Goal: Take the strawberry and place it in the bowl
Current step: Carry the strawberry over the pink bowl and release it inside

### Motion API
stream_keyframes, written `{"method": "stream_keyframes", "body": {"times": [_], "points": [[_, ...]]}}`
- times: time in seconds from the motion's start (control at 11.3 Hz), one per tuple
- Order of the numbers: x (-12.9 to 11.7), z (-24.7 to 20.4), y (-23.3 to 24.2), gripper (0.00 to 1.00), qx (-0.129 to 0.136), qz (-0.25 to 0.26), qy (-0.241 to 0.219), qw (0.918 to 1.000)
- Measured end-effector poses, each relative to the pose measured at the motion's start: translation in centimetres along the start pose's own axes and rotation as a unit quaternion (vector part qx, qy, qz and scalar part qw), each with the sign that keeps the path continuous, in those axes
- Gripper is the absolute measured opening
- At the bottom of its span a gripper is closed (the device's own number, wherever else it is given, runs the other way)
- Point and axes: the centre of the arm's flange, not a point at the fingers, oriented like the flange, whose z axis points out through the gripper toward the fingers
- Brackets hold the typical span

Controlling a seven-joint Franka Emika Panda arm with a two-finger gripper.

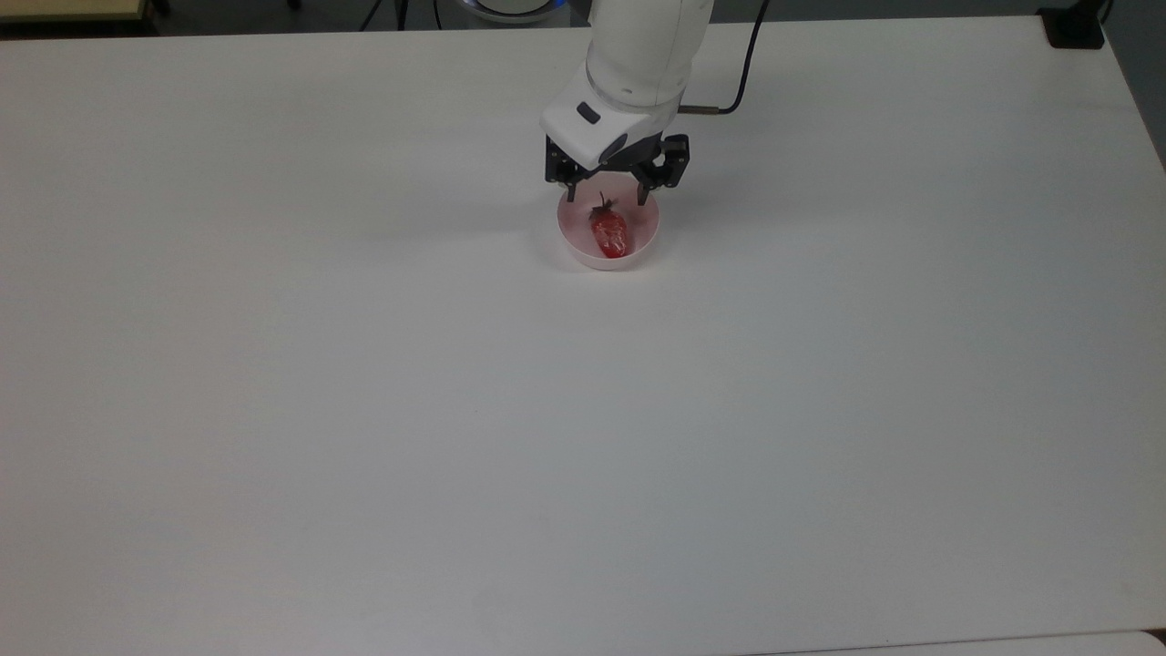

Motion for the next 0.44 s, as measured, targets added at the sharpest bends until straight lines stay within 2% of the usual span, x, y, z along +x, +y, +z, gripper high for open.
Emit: {"method": "stream_keyframes", "body": {"times": [0.09, 0.27, 0.44], "points": [[0.1, -1.9, 0.6, 1.0, -0.002, 0.006, -0.006, 1.0], [0.7, -8.3, 4.3, 1.0, 0.005, 0.038, 0.003, 0.9993], [0.3, -14.9, 10.6, 1.0, 0.013, 0.062, 0.018, 0.9978]]}}
